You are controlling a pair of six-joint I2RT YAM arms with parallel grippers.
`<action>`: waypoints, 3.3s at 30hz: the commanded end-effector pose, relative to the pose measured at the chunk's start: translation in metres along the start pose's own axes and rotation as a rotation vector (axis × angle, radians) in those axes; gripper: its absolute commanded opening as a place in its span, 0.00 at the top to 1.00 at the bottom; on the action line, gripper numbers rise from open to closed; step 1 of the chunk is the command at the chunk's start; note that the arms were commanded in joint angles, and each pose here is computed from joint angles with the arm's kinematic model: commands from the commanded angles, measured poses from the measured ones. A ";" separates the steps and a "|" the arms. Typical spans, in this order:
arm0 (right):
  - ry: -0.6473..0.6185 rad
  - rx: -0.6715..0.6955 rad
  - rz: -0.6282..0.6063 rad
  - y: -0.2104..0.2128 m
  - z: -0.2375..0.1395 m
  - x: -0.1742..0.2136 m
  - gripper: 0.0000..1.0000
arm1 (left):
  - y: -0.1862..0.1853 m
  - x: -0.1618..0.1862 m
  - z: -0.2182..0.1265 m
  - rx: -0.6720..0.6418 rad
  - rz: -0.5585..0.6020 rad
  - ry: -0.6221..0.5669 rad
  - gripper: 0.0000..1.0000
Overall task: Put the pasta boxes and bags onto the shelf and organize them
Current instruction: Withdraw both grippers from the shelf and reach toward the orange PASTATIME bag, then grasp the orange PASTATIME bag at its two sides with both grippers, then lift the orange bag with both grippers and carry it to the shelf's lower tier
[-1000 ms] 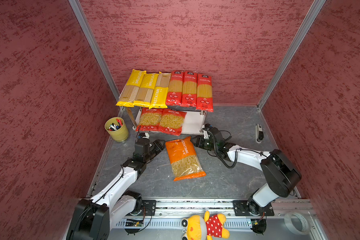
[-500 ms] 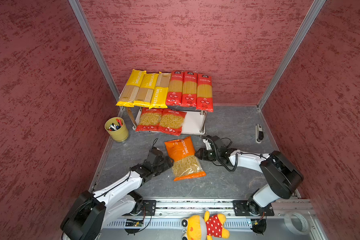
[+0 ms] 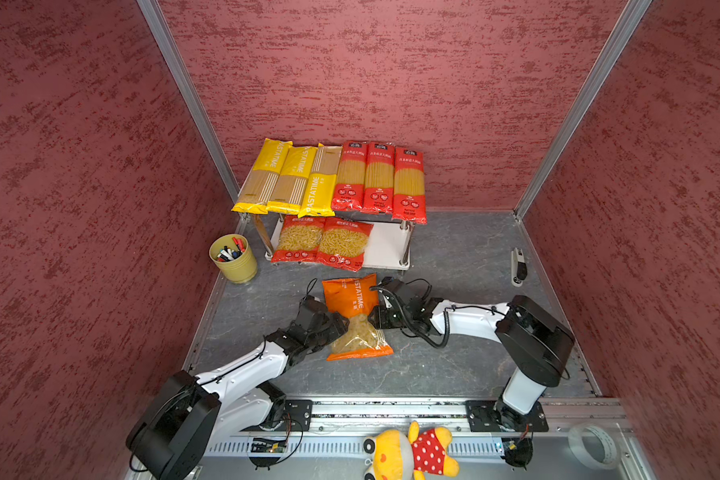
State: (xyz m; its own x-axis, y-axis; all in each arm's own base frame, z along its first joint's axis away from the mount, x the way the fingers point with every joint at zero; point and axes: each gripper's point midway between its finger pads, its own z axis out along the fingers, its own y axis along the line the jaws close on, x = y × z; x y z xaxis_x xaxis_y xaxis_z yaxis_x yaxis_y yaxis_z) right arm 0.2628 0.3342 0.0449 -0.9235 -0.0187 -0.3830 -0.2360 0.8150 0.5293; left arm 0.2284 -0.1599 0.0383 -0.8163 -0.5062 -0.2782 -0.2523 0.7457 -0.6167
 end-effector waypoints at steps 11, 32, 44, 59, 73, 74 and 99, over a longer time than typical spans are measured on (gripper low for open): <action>0.042 -0.236 0.180 0.007 0.003 -0.005 0.38 | 0.029 0.012 0.004 -0.105 0.024 0.038 0.17; -0.109 -0.528 0.168 0.046 -0.034 -0.014 0.94 | 0.013 0.014 0.008 0.000 0.043 0.037 0.75; -0.158 -0.565 0.060 0.057 -0.066 -0.014 1.00 | -0.014 0.005 -0.018 0.099 0.114 0.000 1.00; -0.194 -0.612 0.004 0.072 -0.087 -0.020 1.00 | -0.059 -0.008 -0.059 0.255 0.194 -0.086 1.00; -0.342 -0.654 -0.090 0.092 -0.127 -0.044 1.00 | -0.106 -0.024 -0.104 0.421 0.320 -0.191 1.00; -0.355 -0.656 -0.098 0.093 -0.130 -0.045 1.00 | -0.108 -0.024 -0.106 0.429 0.333 -0.197 1.00; -1.029 -0.295 -0.435 0.073 -0.141 -0.177 1.00 | -0.208 -0.160 -0.098 0.359 0.818 -0.679 1.00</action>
State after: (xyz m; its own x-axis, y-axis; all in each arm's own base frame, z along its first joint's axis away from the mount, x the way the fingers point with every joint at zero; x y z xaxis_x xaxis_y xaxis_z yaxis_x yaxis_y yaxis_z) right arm 0.3498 0.3225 0.1934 -0.3685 0.2191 -0.9035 -0.6223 0.6638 0.4148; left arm 0.3398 -0.1877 0.2151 -0.4504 -0.1013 -0.8870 0.4116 0.8581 -0.3071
